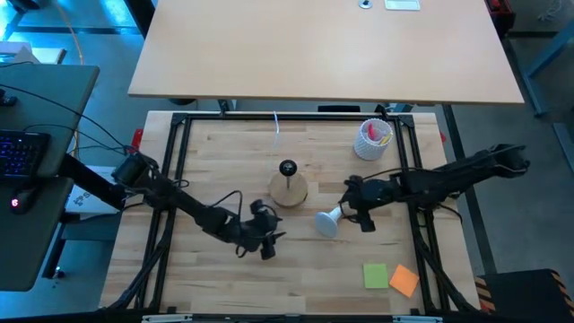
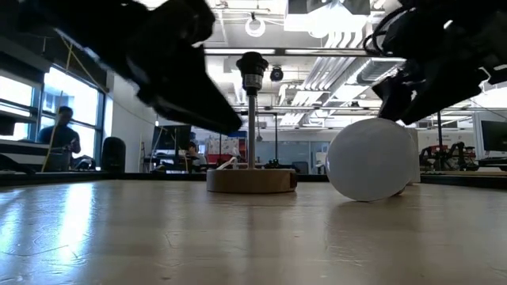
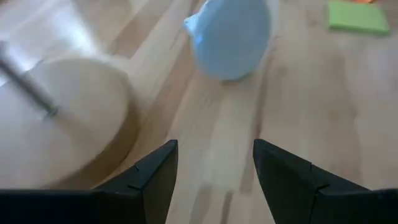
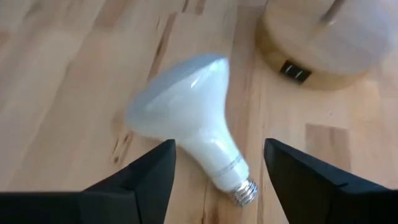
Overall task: Screw lightbulb
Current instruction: Insert the lightbulb into the brown lamp
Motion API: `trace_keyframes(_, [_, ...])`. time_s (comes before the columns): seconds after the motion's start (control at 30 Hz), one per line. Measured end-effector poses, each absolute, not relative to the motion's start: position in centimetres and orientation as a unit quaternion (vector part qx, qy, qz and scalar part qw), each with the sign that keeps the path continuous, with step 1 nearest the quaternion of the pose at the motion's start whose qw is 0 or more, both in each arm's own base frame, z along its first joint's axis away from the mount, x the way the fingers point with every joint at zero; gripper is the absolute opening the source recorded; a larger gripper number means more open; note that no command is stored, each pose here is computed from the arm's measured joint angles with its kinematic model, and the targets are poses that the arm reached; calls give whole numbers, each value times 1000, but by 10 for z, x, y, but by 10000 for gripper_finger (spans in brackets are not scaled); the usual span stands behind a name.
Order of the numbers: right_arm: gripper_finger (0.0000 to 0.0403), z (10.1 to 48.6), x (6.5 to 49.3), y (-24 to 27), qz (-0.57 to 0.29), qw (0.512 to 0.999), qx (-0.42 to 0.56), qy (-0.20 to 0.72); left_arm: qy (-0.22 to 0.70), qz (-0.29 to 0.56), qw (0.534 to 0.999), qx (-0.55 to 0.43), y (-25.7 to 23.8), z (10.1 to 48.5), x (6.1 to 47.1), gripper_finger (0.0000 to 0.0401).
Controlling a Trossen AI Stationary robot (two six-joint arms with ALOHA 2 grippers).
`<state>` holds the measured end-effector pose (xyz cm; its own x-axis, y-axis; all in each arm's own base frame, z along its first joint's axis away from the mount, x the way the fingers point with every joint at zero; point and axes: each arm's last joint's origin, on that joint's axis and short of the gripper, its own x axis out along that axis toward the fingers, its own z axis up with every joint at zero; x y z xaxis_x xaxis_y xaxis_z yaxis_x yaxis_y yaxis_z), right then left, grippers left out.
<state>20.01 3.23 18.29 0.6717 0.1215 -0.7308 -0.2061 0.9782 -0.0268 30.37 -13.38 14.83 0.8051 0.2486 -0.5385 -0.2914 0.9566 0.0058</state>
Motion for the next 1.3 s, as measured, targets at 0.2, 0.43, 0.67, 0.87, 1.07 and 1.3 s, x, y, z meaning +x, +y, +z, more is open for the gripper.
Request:
trace_keyframes(0.2, [243, 173, 220, 30, 124, 882, -90, 445, 264, 197, 942, -60, -135, 133, 283, 203])
trace_keyframes(0.43, [243, 157, 238, 33, 151, 855, -133, 479, 265, 198, 942, -64, -136, 133, 283, 203])
trace_keyframes(0.67, [240, 141, 255, 35, 165, 845, -153, 486, 267, 199, 941, -61, -135, 132, 283, 203])
trace_keyframes(0.87, [181, 130, 267, 37, 157, 859, -127, 470, 267, 199, 941, -61, -135, 132, 283, 203])
trace_keyframes(1.07, [145, 124, 277, 38, 136, 878, -94, 449, 260, 207, 941, -61, -137, 133, 282, 203])
trace_keyframes(1.3, [145, 158, 280, 37, 95, 925, -75, 359, 236, 239, 941, -38, -150, 132, 269, 203])
